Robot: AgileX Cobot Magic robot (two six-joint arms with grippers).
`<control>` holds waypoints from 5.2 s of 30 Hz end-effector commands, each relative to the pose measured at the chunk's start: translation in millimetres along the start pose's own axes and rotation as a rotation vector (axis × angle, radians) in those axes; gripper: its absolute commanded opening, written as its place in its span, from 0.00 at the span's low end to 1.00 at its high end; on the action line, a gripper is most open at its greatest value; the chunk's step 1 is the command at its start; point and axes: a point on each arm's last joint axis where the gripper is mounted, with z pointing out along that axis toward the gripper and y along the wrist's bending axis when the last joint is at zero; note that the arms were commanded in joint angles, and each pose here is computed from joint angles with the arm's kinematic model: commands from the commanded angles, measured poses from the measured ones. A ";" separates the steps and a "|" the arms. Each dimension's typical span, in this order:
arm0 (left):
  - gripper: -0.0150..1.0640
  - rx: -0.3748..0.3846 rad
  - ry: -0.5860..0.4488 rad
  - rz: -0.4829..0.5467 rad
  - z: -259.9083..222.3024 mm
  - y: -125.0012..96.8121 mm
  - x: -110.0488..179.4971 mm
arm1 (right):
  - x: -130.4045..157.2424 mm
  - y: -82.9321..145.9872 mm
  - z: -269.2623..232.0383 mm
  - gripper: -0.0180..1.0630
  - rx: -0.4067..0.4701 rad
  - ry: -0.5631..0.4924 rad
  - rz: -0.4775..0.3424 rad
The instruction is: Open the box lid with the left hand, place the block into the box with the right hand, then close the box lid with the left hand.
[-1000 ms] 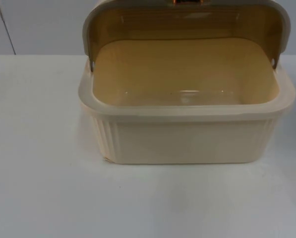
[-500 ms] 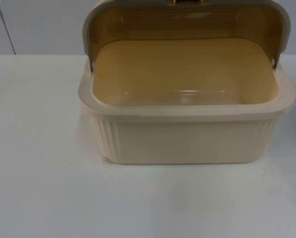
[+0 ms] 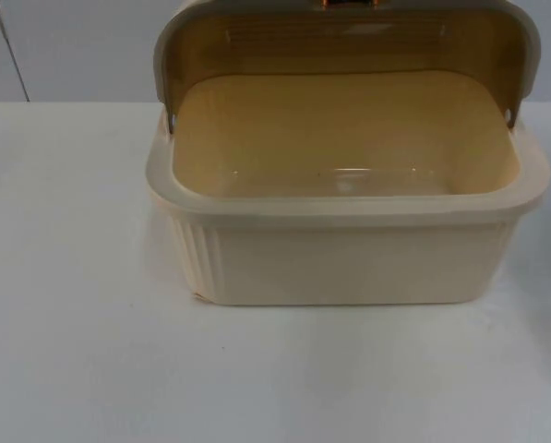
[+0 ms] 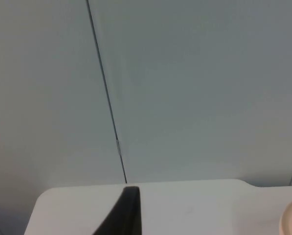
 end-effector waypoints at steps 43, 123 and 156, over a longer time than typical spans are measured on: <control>0.98 -0.004 -0.022 0.001 -1.8 0.7 -3.1 | 31.3 -3.8 118.8 0.11 -0.054 0.261 -0.099; 0.98 0.018 -0.037 -0.029 -1.8 -1.2 -4.5 | -79.7 134.8 34.8 0.02 -0.244 -0.453 -0.221; 0.98 0.015 -0.035 -0.026 -1.8 -1.0 -4.3 | -79.2 141.1 92.8 0.84 -0.184 -0.537 -0.221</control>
